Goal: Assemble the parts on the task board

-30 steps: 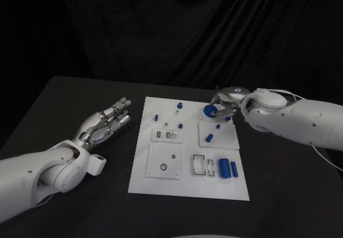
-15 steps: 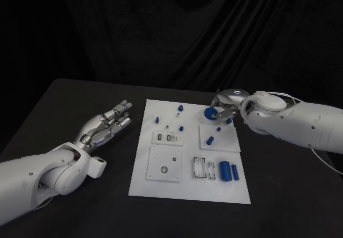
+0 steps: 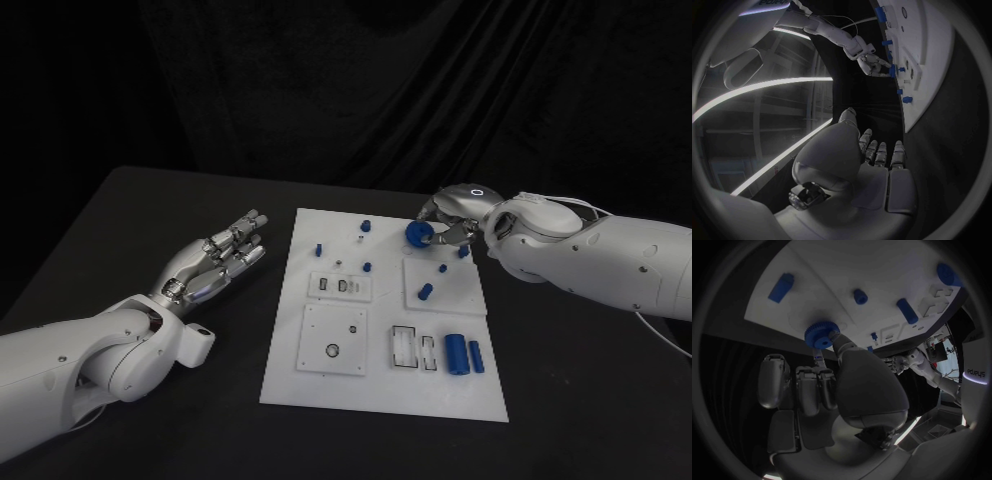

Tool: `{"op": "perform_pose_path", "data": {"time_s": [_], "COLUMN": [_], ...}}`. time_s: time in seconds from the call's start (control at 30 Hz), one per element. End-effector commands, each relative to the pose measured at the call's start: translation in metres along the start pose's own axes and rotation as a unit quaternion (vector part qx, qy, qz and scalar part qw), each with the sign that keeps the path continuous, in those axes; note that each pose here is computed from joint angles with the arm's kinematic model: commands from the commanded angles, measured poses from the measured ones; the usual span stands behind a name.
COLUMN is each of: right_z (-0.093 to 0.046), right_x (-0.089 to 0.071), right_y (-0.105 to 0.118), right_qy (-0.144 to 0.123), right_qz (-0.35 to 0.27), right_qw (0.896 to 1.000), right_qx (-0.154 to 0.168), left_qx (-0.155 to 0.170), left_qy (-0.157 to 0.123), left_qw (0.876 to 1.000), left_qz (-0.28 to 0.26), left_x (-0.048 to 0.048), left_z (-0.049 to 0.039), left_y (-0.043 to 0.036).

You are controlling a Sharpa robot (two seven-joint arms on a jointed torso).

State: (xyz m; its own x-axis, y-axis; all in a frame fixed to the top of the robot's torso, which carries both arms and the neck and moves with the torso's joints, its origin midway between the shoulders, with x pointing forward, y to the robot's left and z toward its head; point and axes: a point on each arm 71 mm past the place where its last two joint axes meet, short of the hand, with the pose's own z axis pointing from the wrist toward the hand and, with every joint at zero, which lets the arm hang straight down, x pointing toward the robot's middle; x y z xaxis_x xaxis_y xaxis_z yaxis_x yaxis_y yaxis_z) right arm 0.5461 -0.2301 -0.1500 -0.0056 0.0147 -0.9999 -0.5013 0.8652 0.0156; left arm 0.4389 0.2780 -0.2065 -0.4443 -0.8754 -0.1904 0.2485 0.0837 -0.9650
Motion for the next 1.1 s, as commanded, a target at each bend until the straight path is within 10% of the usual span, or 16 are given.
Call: {"op": "perform_pose_path", "data": {"time_s": [0.03,1.1], "right_z": [0.002,0.043], "right_x": [-0.014,-0.012], "right_y": [0.008,0.062], "right_qy": [-0.046,-0.025], "right_qz": [-0.004,-0.005], "right_qw": [0.999,0.996], "right_qx": [-0.022,-0.081], "left_qx": [0.115,0.116], "left_qy": [0.003,0.011], "left_qw": [0.993,0.993], "left_qz": [-0.004,-0.009], "left_x": [0.0006,0.0058], "left_z": [-0.0012,0.0052], "left_y": [-0.0172,-0.0153]}}
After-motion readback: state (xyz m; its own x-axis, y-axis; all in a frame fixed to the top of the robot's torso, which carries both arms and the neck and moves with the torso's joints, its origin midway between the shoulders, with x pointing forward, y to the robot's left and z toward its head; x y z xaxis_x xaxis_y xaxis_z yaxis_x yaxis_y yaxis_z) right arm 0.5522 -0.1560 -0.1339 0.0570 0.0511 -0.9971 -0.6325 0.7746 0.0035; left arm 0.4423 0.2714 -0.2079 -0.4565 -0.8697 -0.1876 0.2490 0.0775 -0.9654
